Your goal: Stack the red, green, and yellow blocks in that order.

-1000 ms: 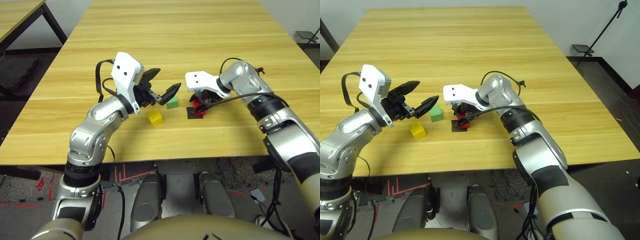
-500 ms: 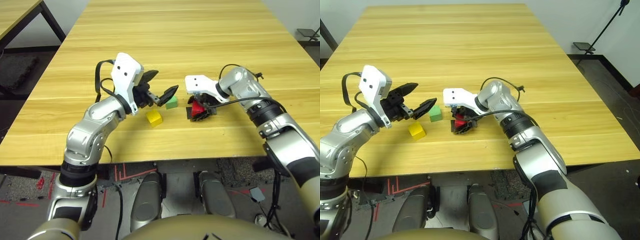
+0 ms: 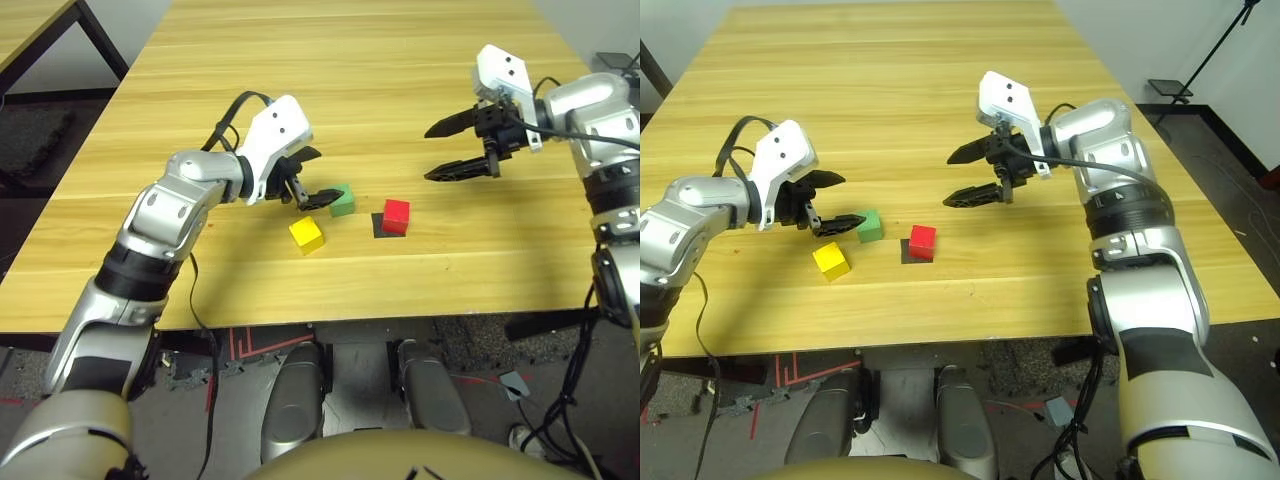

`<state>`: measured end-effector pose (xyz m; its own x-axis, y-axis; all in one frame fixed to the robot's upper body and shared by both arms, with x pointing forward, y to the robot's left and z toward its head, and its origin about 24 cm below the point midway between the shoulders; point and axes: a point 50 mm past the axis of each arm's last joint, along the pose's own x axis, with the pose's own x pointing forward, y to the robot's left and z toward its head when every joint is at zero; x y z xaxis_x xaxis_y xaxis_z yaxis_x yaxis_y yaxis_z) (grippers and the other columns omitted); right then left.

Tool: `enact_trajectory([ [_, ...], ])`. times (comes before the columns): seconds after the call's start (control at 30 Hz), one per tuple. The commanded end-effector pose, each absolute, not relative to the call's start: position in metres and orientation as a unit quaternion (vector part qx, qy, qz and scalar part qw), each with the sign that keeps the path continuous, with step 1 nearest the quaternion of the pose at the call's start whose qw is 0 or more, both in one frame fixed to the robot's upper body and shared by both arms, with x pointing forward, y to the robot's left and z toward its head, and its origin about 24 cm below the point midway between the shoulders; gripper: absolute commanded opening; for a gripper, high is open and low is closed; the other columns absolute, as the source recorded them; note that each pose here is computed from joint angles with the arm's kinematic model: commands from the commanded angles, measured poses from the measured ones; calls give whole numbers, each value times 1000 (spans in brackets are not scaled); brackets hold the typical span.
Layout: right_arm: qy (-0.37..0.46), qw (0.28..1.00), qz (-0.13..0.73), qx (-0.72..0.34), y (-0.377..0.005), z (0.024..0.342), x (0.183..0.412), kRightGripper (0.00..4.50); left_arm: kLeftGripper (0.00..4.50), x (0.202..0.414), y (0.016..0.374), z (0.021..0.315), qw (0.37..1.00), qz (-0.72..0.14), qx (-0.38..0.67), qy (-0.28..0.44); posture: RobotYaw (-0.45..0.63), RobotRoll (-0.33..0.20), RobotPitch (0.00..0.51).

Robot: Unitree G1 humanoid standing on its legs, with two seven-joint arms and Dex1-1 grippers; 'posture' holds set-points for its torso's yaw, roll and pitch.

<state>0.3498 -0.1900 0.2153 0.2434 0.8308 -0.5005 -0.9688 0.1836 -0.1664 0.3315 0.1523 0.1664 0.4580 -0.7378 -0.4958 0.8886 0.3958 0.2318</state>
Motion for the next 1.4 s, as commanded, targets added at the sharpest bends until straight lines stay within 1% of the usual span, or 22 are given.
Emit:
enact_trajectory([
  [0.03,142,765,591,-213,-188,216,342,4473,4500,339,151,154,801,-510,255,181,217,-107,49],
  [0.3,143,781,575,-197,-189,214,331,4473,4500,351,149,138,794,-513,260,197,180,-98,50],
  [0.63,140,792,566,-180,-187,211,330,4473,4500,356,145,113,792,-516,246,216,179,-96,50],
  [0.73,145,792,565,-179,-191,208,329,4500,3951,358,142,106,795,-515,238,214,181,-95,50],
  [0.8,150,786,571,-181,-199,203,328,4500,3316,360,139,104,796,-514,236,216,181,-96,49],
  [0.87,160,785,574,-172,-210,195,325,4500,2709,364,134,109,800,-514,231,207,183,-96,49],
  [0.9,162,784,575,-169,-213,193,324,4500,2285,365,132,112,800,-515,230,204,183,-96,49],
  [0.93,166,784,575,-164,-219,190,322,4500,2078,366,129,117,802,-517,227,195,183,-96,49],
  [1.03,179,789,567,-157,-237,184,314,4500,2093,367,120,140,800,-533,219,168,196,-84,45],
  [1.17,182,801,551,-144,-248,179,309,4500,2093,356,105,161,777,-573,214,147,185,-70,40],
  [1.3,184,805,546,-140,-247,172,306,4500,2093,344,84,168,747,-620,196,138,160,-55,40],
  [1.4,182,806,546,-136,-244,169,304,4500,2093,343,75,165,732,-634,204,144,151,-51,39],
])
